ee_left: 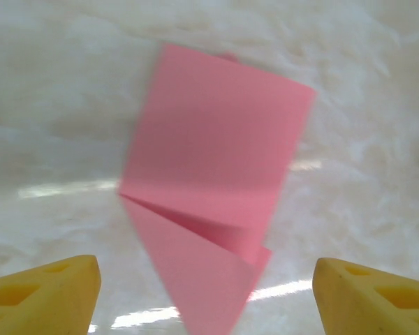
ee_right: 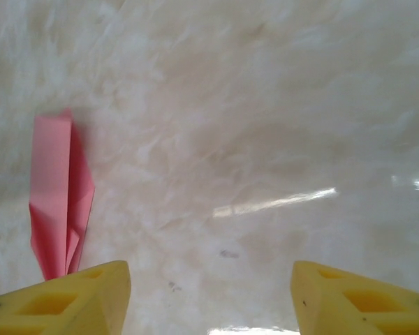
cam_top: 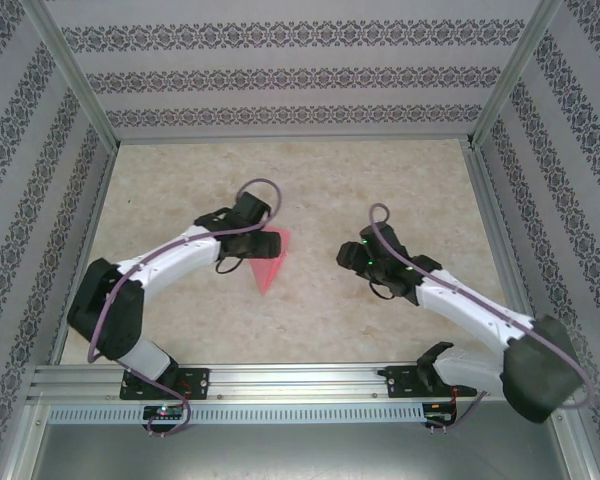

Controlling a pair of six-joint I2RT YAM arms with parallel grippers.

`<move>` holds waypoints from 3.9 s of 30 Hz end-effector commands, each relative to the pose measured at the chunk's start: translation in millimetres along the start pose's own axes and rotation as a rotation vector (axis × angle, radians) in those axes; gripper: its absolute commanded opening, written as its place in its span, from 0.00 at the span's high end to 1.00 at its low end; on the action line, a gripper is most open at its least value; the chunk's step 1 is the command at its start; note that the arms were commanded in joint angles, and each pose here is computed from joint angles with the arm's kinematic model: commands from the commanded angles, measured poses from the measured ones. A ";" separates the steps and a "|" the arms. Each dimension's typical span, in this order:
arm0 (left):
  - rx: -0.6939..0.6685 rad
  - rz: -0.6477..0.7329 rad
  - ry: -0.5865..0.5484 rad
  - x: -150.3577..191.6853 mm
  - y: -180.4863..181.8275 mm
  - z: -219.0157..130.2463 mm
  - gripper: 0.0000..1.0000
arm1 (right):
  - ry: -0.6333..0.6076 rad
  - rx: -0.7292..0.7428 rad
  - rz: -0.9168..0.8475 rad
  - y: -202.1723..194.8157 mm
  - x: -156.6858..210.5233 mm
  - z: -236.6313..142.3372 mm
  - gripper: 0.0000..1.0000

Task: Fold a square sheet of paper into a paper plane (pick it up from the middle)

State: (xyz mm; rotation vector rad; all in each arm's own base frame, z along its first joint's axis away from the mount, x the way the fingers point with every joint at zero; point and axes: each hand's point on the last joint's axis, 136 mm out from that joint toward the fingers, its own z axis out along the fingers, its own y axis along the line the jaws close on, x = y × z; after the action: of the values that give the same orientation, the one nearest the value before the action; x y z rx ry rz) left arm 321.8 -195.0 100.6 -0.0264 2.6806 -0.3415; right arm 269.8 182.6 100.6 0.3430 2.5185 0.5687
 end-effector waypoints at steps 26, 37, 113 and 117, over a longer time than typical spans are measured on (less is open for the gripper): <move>-0.049 -0.396 -0.113 11.1 123.7 -26.9 0.00 | 0.369 -0.073 -0.288 149.1 114.8 135.5 0.68; 0.126 -0.318 -0.090 8.6 92.3 -28.0 0.00 | 0.650 -0.043 -0.767 30.1 131.7 80.8 0.66; 0.461 -0.260 0.080 55.2 -17.1 -1.1 0.00 | 0.195 -0.024 -0.026 40.6 83.6 79.0 0.72; 0.500 -0.253 0.108 61.4 -28.9 0.9 0.01 | 0.217 -0.048 0.019 30.1 88.6 85.0 0.72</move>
State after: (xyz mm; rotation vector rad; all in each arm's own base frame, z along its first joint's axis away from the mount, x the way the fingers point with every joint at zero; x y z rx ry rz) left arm 267.6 -212.8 78.0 -0.2310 2.6399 -1.0287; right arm 243.7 268.1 17.1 0.2472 2.7182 0.6529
